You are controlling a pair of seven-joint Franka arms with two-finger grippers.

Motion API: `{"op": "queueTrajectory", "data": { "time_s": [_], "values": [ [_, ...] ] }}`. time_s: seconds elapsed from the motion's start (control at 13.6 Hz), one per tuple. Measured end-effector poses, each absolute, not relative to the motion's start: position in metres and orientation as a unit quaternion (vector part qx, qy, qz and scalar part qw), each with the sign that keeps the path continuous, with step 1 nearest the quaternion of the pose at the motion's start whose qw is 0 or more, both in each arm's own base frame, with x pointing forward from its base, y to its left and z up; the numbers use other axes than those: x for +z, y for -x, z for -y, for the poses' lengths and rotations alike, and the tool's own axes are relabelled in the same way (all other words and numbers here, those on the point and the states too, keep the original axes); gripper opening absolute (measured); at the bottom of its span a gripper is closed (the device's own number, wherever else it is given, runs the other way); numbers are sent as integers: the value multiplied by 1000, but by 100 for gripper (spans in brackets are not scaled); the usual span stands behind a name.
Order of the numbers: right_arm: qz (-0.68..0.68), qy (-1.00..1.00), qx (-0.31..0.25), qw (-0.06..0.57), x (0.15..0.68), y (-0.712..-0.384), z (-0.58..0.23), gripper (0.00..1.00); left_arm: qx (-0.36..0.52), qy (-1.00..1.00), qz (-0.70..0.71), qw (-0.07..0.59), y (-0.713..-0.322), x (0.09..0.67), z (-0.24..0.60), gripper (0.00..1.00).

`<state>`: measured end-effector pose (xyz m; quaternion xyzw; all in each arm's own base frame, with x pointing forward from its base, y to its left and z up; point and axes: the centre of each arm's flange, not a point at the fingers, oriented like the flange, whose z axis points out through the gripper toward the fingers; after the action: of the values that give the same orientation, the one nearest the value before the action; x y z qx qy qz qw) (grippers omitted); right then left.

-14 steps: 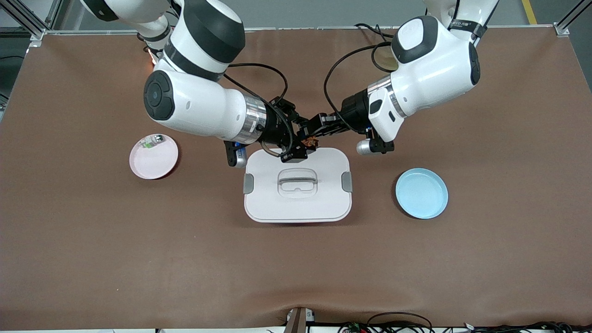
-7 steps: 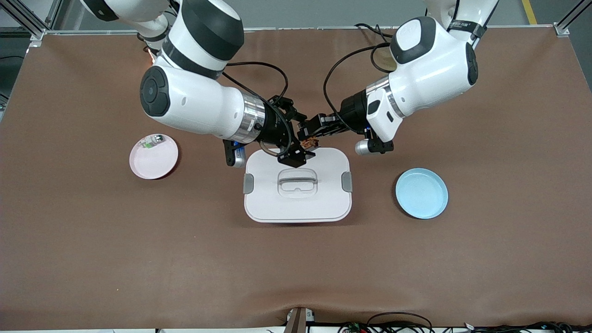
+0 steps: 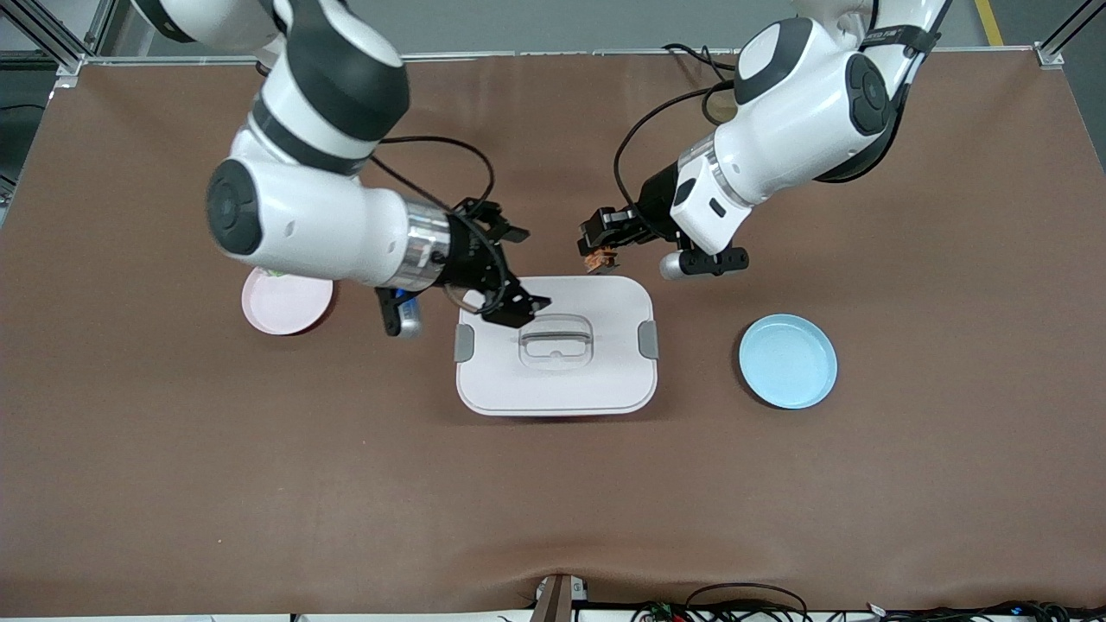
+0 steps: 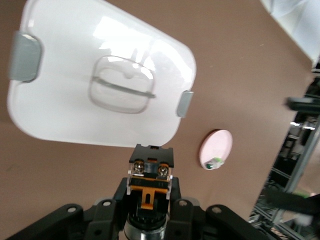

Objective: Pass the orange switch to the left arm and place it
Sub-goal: 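Open the right gripper and pull both grippers apart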

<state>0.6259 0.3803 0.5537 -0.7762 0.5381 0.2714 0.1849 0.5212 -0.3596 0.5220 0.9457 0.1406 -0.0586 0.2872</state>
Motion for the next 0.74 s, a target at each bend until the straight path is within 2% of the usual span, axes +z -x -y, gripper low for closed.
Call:
{"op": "queueTrajectory", "data": {
  "time_s": [0.44,0.74],
  "values": [
    [-392,865,251,187,574,-647,-260,100,-117,-971,-152,140,-519,508,295,34],
    [-233,948,187,110,565,-646,-206,100,-119,-968,-202,89,-530,502,220,34]
  ]
}}
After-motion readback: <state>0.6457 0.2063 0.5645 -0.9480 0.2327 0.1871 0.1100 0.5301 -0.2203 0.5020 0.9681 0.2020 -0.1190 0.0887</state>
